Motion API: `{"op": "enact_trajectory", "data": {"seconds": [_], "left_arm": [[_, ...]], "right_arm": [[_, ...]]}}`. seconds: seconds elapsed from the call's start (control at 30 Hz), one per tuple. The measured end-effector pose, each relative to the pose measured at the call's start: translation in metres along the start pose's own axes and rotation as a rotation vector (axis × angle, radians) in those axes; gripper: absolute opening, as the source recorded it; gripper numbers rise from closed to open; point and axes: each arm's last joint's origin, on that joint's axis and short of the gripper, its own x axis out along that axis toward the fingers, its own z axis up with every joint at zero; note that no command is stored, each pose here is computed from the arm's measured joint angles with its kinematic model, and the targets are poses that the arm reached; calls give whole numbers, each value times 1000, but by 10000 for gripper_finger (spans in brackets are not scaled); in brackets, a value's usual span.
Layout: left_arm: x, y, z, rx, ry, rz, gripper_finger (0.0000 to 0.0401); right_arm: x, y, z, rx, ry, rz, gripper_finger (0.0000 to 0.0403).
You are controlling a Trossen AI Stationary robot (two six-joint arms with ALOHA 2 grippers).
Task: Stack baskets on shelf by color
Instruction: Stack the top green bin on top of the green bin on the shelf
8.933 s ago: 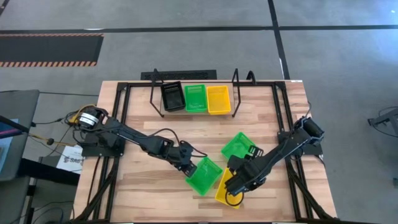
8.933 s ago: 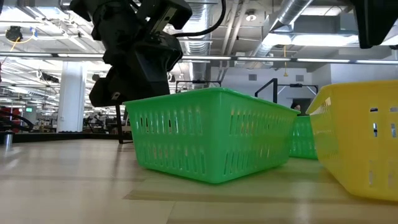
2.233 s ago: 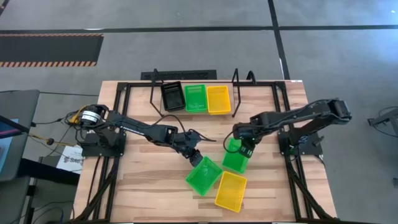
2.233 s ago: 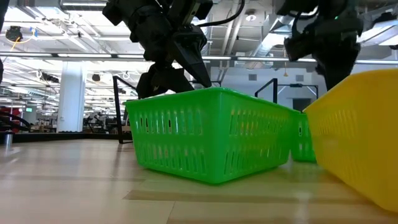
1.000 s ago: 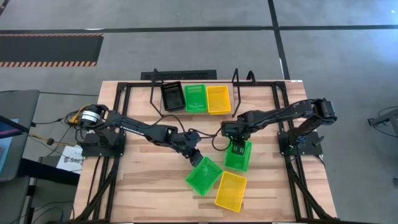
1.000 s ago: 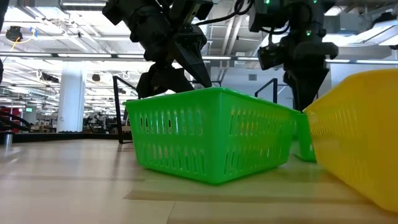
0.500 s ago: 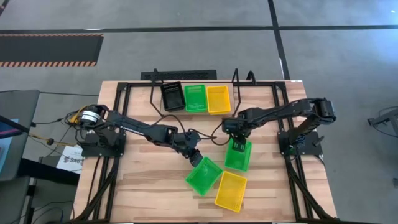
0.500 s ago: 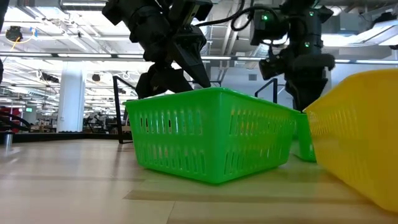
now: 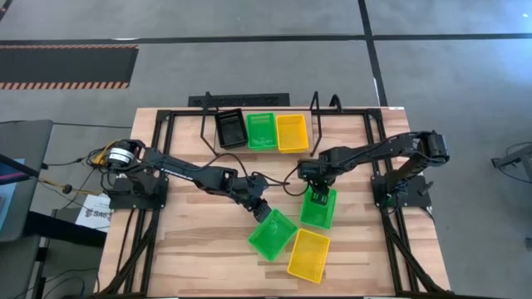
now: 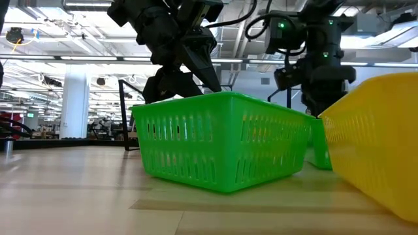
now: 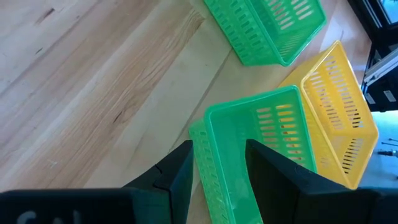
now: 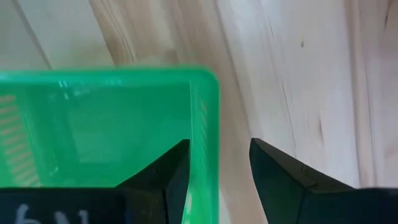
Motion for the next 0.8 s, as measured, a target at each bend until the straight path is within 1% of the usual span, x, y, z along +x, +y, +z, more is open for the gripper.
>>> {"op": "enact_trajectory", "data": {"seconds": [0.13,0.8], "left_arm": [[0,0,0,0,0,0,133],[0,-4,-4,10,9,-6,133]], "right_arm": [[0,1,4,1,-43,14,186],[0,2,8,2,-86,28,186]]}}
